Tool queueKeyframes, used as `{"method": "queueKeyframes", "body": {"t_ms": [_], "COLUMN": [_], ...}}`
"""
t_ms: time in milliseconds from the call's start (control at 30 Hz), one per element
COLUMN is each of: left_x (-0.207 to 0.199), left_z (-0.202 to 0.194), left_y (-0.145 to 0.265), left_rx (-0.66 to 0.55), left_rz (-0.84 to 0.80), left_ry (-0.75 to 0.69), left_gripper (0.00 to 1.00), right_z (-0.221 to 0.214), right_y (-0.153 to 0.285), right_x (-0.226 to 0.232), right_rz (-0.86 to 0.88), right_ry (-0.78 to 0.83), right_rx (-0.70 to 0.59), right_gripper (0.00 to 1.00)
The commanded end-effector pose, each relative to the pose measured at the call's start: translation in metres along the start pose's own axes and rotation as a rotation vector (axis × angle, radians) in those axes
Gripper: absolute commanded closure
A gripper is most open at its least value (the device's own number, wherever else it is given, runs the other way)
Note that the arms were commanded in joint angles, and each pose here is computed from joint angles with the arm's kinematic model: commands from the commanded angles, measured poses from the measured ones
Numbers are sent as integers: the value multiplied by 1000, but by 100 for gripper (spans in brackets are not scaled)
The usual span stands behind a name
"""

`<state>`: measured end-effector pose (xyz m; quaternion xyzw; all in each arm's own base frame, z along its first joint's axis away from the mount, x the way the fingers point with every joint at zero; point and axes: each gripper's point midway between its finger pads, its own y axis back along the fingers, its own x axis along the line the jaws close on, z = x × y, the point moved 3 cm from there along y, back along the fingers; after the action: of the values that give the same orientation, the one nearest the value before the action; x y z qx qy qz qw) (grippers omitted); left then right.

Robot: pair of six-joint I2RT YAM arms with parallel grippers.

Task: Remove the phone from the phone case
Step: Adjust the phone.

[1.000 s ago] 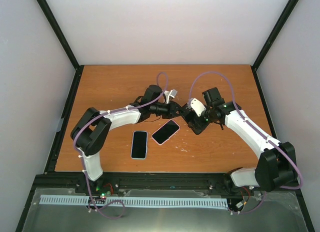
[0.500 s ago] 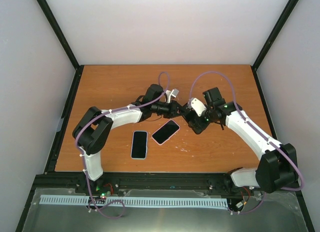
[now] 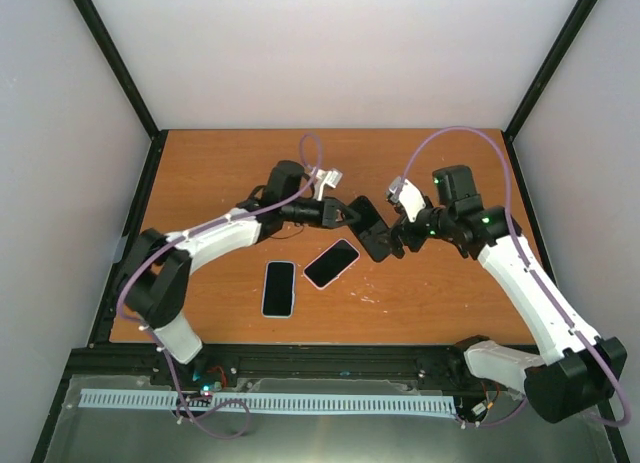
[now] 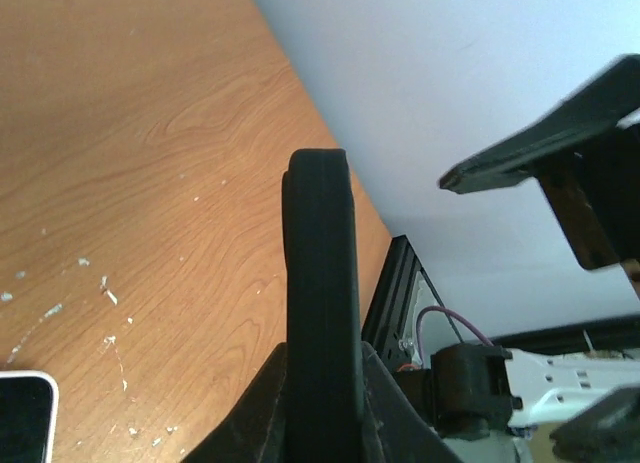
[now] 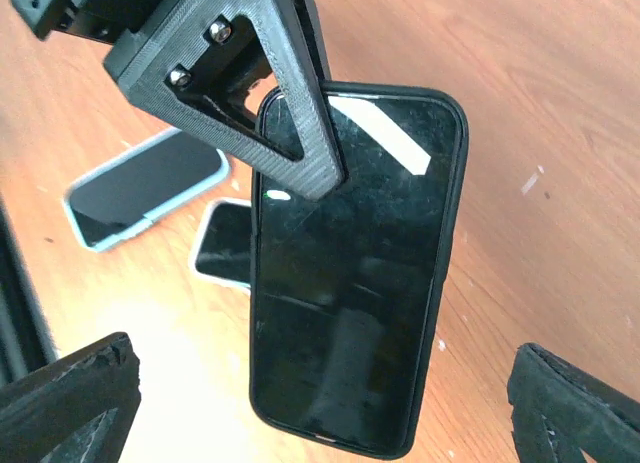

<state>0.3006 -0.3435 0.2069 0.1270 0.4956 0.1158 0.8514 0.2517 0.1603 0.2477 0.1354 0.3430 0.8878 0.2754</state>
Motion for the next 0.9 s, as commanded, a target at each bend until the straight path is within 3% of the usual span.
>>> {"method": "queueKeyframes", "body": {"t_ms": [0, 233, 433, 567, 867], "left_x": [-57, -100, -143, -157, -179], "left_z": [6, -19, -25, -23, -21], "left_y": [38, 79, 114, 128, 133], "left_rx": [-47, -67, -103, -113, -5], "left_rz": [-121, -227, -275, -292, -422], "left_ry": [-278, -518, -717, -781, -833], "left_gripper": [100, 100, 100, 100, 100], "right_z": [22, 58, 68, 57, 12], "right_y": [30, 83, 100, 107, 100], "right_x": [30, 71, 87, 104, 123], "right_rz": [179, 376, 472, 576, 672], "right_ry": [-15, 74, 94, 144, 206], "right_rx": [-120, -254, -293, -301, -247], "right_gripper": [2, 3, 7, 13, 34]}}
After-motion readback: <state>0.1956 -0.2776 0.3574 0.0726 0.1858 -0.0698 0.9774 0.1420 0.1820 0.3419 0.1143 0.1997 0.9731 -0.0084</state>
